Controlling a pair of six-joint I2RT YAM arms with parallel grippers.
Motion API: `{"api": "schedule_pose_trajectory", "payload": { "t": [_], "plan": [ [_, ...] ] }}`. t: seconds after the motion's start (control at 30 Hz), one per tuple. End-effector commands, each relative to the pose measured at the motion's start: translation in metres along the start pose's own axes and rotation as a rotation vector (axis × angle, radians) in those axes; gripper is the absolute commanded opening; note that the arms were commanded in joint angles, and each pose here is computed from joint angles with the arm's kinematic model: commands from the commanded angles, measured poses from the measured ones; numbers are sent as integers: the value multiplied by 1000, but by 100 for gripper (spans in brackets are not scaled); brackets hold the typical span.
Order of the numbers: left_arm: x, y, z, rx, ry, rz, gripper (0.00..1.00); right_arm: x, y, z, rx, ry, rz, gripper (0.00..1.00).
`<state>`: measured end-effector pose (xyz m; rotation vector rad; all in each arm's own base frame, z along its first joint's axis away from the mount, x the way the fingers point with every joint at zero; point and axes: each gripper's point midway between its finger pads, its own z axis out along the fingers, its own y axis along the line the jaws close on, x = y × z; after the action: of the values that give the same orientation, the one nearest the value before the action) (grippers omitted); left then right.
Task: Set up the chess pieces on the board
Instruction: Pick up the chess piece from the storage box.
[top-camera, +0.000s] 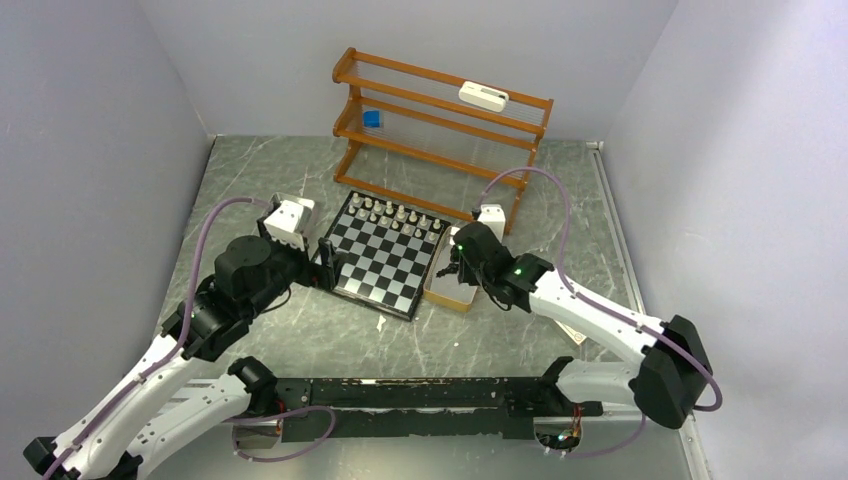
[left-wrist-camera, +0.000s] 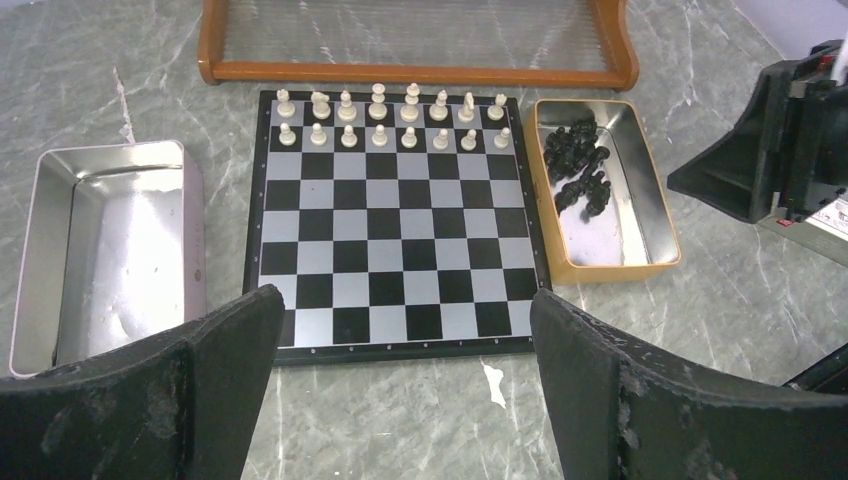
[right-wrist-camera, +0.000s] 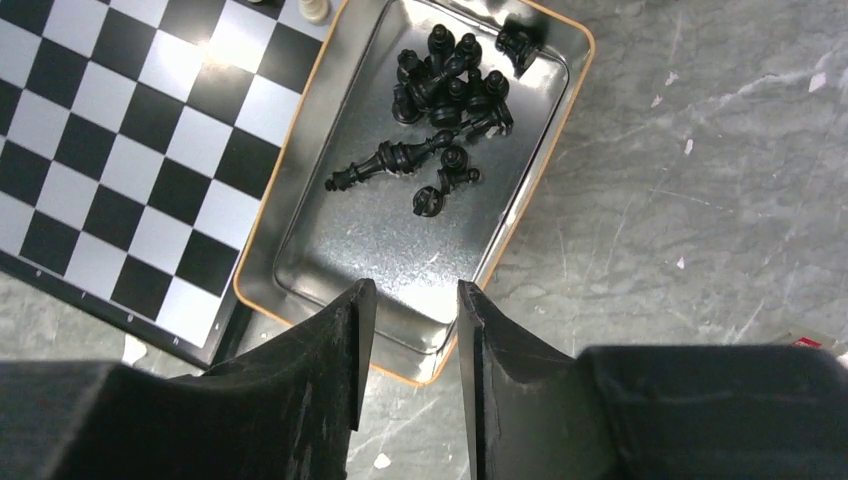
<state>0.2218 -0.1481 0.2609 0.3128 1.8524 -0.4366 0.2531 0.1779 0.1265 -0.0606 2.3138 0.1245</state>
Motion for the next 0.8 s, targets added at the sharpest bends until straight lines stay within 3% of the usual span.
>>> {"api": "schedule_pose_trajectory", "payload": {
  "t": [0.0,0.77],
  "plan": [
    [-1,1,-1,-2,-12,17,98,-6,2,17,-11,-9,19,39],
    [0,-2,-2,15,-5,31,97,23,-2,87,51,118,87,33]
  ]
}}
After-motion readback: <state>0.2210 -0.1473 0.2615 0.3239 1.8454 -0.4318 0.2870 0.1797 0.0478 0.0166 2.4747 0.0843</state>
